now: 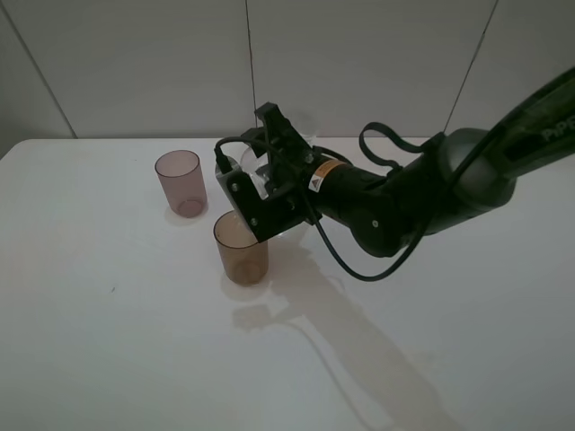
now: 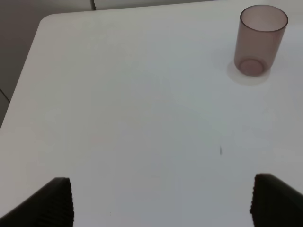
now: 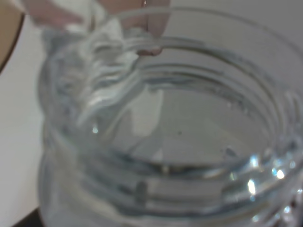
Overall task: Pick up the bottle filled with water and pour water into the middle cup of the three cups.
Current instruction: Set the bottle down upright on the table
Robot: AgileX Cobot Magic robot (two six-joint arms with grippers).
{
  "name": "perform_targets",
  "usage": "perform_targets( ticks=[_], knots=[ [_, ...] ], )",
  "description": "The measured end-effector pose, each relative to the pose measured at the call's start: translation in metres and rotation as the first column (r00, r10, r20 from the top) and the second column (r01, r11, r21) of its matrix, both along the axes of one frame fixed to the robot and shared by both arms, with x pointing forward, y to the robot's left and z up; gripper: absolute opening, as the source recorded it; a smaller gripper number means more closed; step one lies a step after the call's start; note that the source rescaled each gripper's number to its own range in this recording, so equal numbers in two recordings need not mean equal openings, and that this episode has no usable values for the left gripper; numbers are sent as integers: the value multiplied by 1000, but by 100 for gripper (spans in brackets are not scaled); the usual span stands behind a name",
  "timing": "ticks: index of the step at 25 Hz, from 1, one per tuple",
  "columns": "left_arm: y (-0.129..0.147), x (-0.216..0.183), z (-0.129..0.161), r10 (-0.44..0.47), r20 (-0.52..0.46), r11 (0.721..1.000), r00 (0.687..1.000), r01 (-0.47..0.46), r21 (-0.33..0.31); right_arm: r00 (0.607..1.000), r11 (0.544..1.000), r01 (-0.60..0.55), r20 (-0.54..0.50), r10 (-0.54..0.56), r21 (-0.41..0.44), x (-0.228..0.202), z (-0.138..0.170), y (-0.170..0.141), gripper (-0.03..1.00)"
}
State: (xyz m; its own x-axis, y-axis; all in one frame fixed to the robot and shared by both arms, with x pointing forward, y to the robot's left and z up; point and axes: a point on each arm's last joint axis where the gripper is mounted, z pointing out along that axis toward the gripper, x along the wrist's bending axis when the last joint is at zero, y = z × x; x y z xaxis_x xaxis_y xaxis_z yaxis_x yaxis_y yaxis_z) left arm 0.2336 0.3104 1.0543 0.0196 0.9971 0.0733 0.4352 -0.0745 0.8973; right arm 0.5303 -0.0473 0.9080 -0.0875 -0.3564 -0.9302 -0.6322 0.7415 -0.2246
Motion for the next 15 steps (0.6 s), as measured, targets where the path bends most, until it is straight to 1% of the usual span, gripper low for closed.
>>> perform_targets(
  ticks=[4, 10, 15],
  knots=[
    [0, 0, 0, 0, 0, 1000, 1000, 0, 0, 1000, 999, -13, 28, 14, -30, 0, 0, 0, 0],
    [0, 0, 0, 0, 0, 1000, 1000, 0, 0, 999, 999, -17, 49, 19, -35, 0, 2, 0, 0],
    [0, 0, 0, 0, 0, 1000, 1000, 0, 0, 996, 997, -29, 84, 35, -71, 0, 2, 0, 0]
  ],
)
